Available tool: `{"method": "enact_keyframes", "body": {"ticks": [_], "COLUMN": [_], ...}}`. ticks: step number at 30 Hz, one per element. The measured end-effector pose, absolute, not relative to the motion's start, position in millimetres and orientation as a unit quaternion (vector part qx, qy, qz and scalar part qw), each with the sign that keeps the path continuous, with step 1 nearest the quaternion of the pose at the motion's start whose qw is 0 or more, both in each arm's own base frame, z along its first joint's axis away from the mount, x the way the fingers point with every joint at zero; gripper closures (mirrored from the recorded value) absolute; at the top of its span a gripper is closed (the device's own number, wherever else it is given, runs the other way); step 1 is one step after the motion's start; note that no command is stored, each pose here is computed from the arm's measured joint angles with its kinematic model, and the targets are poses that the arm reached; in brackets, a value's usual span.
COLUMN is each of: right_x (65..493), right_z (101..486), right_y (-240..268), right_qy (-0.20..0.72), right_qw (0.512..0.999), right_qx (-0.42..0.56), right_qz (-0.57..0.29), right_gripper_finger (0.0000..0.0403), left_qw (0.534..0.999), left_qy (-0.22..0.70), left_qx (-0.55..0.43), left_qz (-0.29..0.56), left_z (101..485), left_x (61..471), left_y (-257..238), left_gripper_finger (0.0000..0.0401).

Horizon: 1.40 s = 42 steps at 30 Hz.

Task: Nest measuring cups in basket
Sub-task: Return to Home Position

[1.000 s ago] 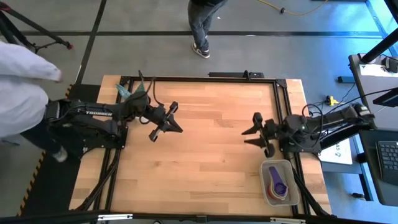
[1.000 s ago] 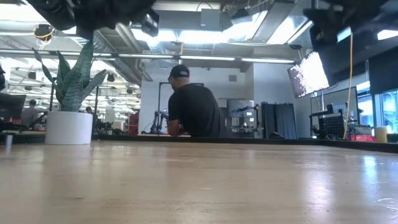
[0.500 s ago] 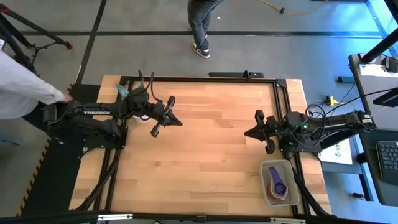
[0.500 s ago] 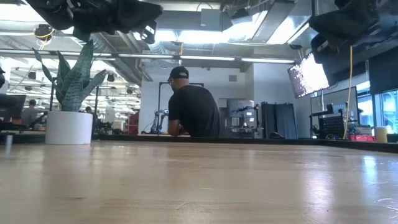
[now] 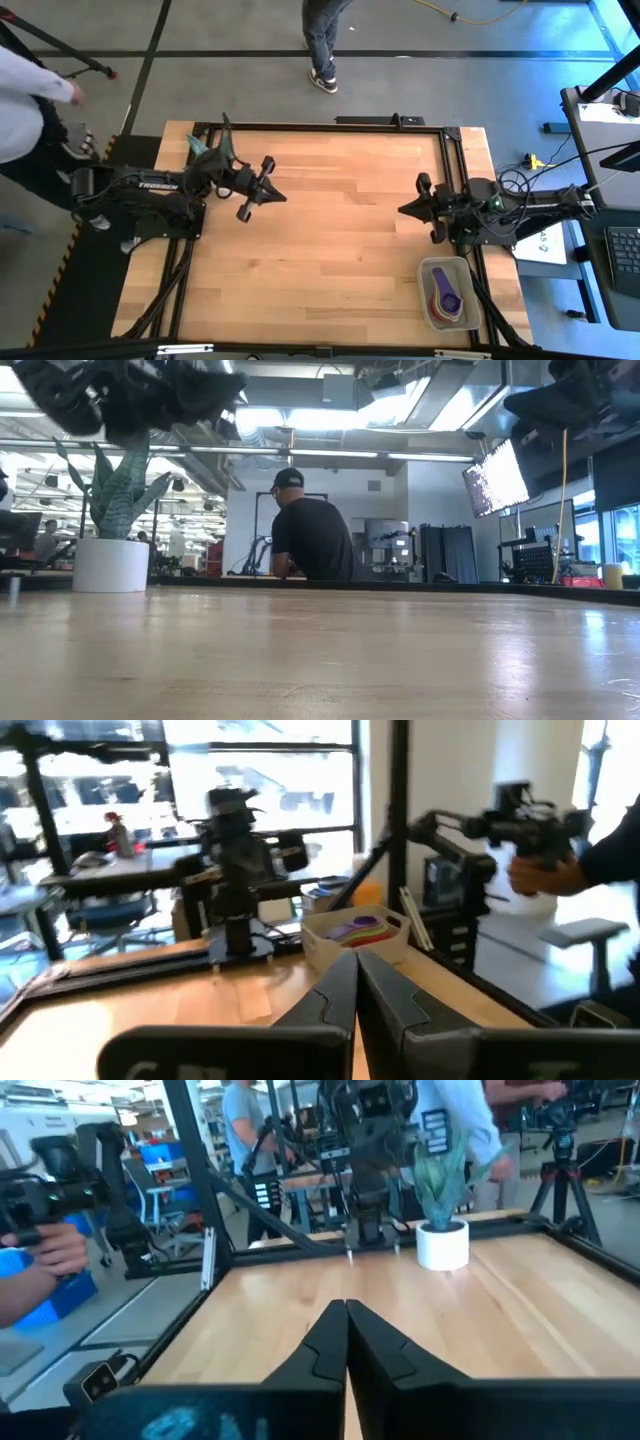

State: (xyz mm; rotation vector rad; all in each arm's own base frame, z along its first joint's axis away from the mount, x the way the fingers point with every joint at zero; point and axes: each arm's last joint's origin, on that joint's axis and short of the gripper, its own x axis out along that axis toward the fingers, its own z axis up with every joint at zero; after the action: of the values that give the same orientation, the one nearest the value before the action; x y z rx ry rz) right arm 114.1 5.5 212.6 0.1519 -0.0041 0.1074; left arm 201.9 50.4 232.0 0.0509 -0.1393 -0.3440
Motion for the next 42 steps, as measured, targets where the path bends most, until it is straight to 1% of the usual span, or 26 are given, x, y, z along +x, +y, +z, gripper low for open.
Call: {"method": "enact_keyframes", "body": {"ticks": [3, 7, 11, 14, 21, 23, 26, 32, 37, 42], "right_x": [115.3, 115.6, 115.6, 115.6, 115.6, 115.6, 115.7, 115.7, 115.6, 115.4], "right_z": [202.7, 198.1, 198.1, 197.8, 197.8, 197.8, 197.7, 197.6, 197.8, 197.7], "right_y": [4.2, 2.8, 2.6, 2.3, -0.8, -1.6, -2.3, -2.2, -1.6, -5.4], "right_qy": [-0.001, 0.005, 0.006, 0.006, 0.005, 0.004, 0.005, 0.005, 0.005, 0.004], "right_qw": [0.994, 0.992, 0.992, 0.992, 0.993, 0.993, 0.993, 0.993, 0.992, 0.993], "right_qx": [0.095, 0.114, 0.114, 0.114, 0.114, 0.114, 0.115, 0.117, 0.118, 0.116], "right_qz": [0.056, 0.055, 0.054, 0.051, 0.038, 0.035, 0.031, 0.033, 0.044, 0.028], "right_gripper_finger": [0.0402, 0.0402, 0.0402, 0.0402, 0.0403, 0.0403, 0.0403, 0.0403, 0.0403, 0.0403], "left_qw": [0.984, 0.982, 0.986, 0.989, 0.996, 0.996, 0.995, 0.995, 0.995, 0.994], "left_qy": [-0.076, -0.085, -0.034, -0.012, 0.000, -0.005, -0.017, -0.060, -0.042, -0.025], "left_qx": [-0.010, -0.029, -0.061, -0.062, -0.052, -0.047, -0.034, -0.044, -0.047, -0.060], "left_qz": [-0.160, -0.166, -0.153, -0.133, -0.074, -0.076, -0.087, -0.062, -0.077, -0.086], "left_z": [225.1, 233.6, 231.3, 233.9, 240.2, 235.4, 218.2, 180.7, 178.9, 175.5], "left_x": [194.0, 188.0, 180.0, 168.9, 143.8, 140.3, 135.6, 120.7, 114.1, 107.0], "left_y": [53.8, 52.5, 47.2, 36.2, 7.4, -0.1, -7.7, -5.7, -3.2, -2.3], "left_gripper_finger": [0.0401, 0.0401, 0.0401, 0.0401, 0.0401, 0.0401, 0.0401, 0.0401, 0.0401, 0.0401]}}
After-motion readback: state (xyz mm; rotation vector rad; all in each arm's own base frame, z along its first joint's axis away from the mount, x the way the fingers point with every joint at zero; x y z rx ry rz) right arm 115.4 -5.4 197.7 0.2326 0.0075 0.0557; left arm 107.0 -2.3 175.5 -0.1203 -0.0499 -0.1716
